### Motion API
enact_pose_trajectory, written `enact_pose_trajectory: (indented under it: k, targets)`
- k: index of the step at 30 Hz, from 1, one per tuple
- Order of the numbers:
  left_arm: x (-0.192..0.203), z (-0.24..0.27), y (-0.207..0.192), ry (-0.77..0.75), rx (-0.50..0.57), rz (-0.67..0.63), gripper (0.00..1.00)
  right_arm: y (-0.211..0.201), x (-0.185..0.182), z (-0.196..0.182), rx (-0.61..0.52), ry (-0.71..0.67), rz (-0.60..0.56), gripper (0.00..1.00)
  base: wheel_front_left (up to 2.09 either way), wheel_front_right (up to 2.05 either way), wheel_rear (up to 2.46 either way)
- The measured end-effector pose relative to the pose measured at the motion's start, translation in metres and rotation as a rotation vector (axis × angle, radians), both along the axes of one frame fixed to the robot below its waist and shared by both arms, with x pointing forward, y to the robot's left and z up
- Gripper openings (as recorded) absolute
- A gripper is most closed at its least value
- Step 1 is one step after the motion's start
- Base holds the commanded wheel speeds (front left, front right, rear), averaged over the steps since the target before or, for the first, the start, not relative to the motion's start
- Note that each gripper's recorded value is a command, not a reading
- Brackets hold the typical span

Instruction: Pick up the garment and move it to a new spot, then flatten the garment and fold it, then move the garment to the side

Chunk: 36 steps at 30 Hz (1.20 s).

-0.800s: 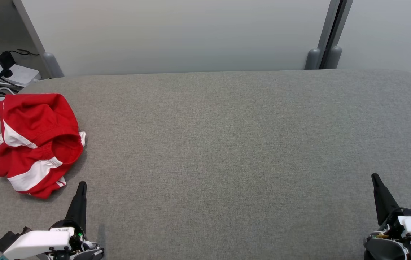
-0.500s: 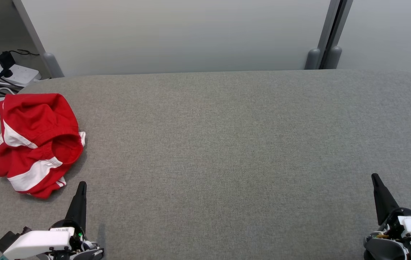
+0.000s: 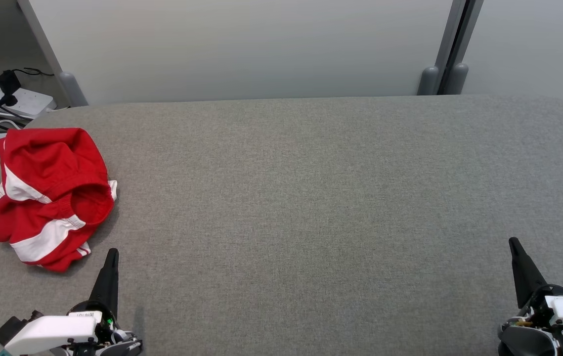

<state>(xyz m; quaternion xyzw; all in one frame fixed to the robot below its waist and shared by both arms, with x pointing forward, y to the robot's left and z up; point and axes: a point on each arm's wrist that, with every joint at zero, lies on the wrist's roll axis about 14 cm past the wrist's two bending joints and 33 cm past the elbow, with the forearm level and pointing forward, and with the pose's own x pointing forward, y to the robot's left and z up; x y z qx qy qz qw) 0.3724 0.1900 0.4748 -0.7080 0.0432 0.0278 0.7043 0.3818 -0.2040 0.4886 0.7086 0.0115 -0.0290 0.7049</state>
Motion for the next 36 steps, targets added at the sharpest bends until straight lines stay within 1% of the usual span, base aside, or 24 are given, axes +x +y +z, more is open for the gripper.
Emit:
enact_pose_trajectory:
  k: [36]
  targets:
    - [0.0,0.0,0.0,0.0,0.0,0.0,0.0,0.0,0.0,0.0,0.0,0.0,0.0,0.0,0.0,0.0,0.0]
